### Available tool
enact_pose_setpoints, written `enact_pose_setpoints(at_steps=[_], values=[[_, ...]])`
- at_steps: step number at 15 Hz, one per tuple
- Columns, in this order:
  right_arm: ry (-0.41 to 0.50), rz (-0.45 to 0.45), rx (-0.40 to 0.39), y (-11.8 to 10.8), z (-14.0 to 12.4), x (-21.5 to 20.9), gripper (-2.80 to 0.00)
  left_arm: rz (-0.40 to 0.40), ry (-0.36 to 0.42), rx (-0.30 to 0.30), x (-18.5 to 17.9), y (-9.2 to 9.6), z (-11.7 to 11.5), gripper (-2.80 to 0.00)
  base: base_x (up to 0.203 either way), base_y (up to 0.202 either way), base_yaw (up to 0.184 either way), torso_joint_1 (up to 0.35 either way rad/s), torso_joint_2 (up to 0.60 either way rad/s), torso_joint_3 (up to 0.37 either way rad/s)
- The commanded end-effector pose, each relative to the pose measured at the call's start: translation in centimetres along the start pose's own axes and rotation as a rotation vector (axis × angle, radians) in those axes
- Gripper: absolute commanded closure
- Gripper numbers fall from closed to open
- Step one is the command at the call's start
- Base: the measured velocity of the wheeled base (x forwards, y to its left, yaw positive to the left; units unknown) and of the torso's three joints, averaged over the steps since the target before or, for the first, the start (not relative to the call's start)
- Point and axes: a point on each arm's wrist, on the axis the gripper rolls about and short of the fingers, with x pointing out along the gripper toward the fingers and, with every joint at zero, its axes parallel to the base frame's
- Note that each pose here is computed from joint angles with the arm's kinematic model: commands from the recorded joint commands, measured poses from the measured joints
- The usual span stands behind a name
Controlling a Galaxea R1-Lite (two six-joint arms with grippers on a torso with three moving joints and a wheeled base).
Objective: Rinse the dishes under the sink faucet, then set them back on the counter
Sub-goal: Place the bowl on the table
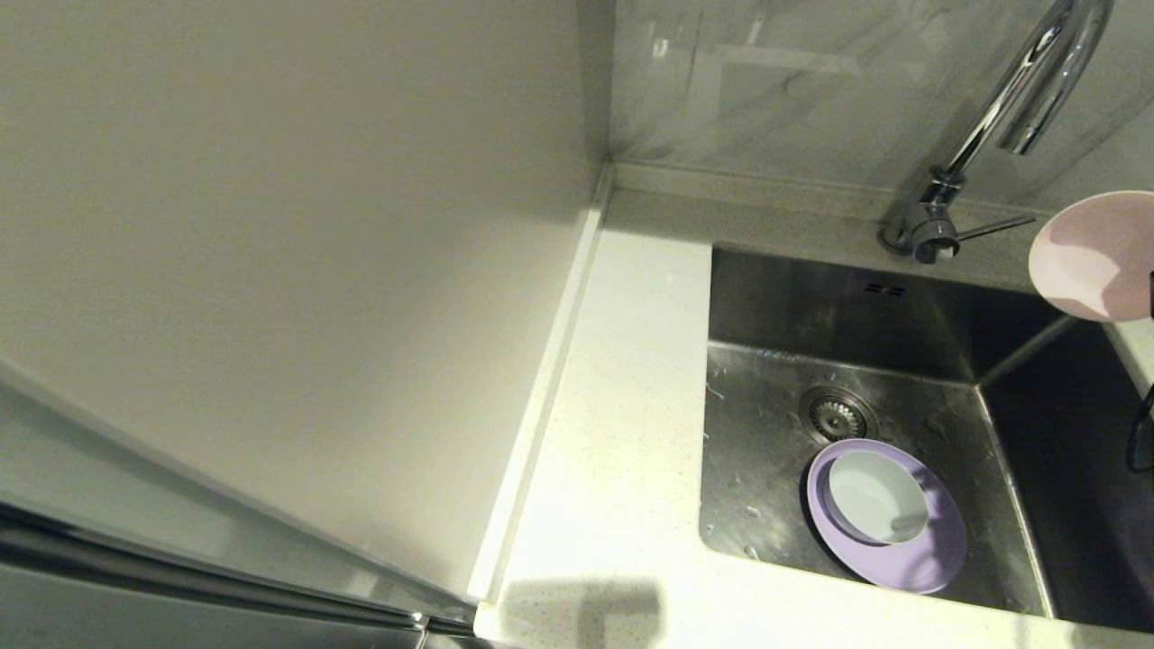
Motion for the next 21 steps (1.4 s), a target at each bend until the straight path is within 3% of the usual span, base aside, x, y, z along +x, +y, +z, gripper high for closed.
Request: enact_pose_setpoints(at_steps=[1,6,9,16,21], values=[[-0.118,-0.050,-0.087,-0.7,1.2,0.1,0.00,0.000,0.003,-0.001,0.0,0.0,-0.1,0.00,0.000,0.000,0.000,0.000,0.00,0.000],[-0.302,-0.199,-0.166,-1.6,2.8,2.0,0.00,0.000,0.002,-0.001,0.0,0.0,-0.1,0.00,0.000,0.000,0.000,0.000,0.00,0.000],[-0.399,-0.342,-0.226,-3.7,4.0,2.4,0.00,0.000,0.003,0.001,0.0,0.0,-0.1,0.00,0.000,0.000,0.000,0.000,0.00,0.000],[-0.420,-0.502,-0.318,-7.9,5.8,-0.3,0.00,0.000,0.003,-0.001,0.0,0.0,-0.1,0.00,0.000,0.000,0.000,0.000,0.00,0.000],[-0.383,-0.468,-0.316,-7.3,5.0,-2.0,0.00,0.000,0.002,-0.001,0.0,0.0,-0.1,0.00,0.000,0.000,0.000,0.000,0.00,0.000]])
